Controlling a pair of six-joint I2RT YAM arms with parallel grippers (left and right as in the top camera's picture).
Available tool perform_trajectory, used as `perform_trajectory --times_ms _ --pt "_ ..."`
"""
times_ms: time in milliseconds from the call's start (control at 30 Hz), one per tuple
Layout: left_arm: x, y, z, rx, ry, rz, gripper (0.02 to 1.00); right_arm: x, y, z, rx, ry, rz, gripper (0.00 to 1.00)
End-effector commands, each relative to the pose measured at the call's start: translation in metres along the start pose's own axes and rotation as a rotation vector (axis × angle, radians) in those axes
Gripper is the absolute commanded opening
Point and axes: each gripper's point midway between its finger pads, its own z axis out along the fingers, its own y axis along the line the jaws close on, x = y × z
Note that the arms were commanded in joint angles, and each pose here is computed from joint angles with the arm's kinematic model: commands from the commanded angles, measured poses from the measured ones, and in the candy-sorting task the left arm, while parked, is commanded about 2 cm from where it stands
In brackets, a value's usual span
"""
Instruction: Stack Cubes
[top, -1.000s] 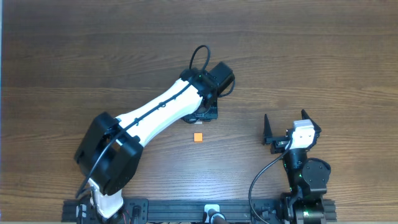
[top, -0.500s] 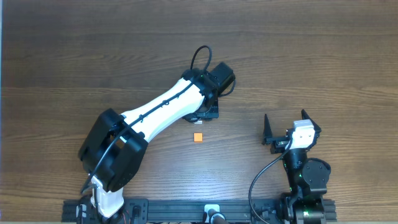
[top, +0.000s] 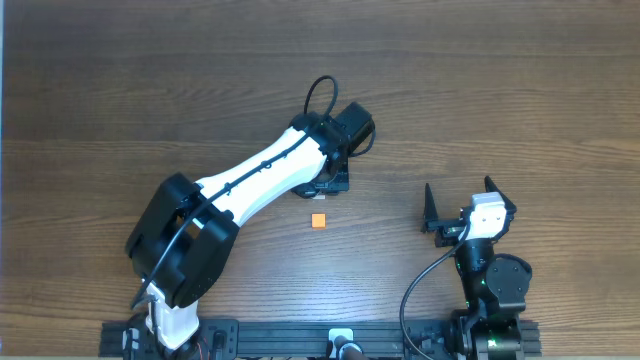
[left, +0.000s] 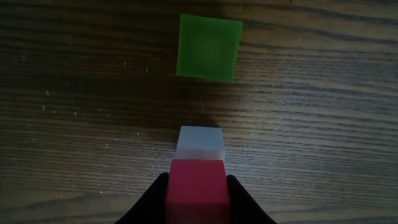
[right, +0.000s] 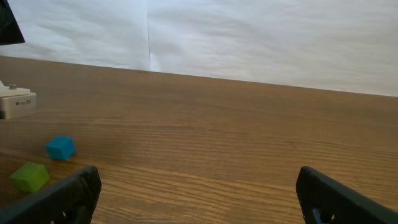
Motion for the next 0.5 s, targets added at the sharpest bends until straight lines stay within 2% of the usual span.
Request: perform_trajectory --times_ms 33,500 --pt "0.0011 0.0047 0.0086 -0.019 0.013 -0.012 0.04 0.0019 -0.0016 -0.0001 0.008 0.001 -0.004 0.991" --pt "0.0022 0.0052 0.0119 -0.019 0.012 -0.012 0.047 0.0019 -0.0016 -0.0001 0.008 0.001 -0.004 0.993"
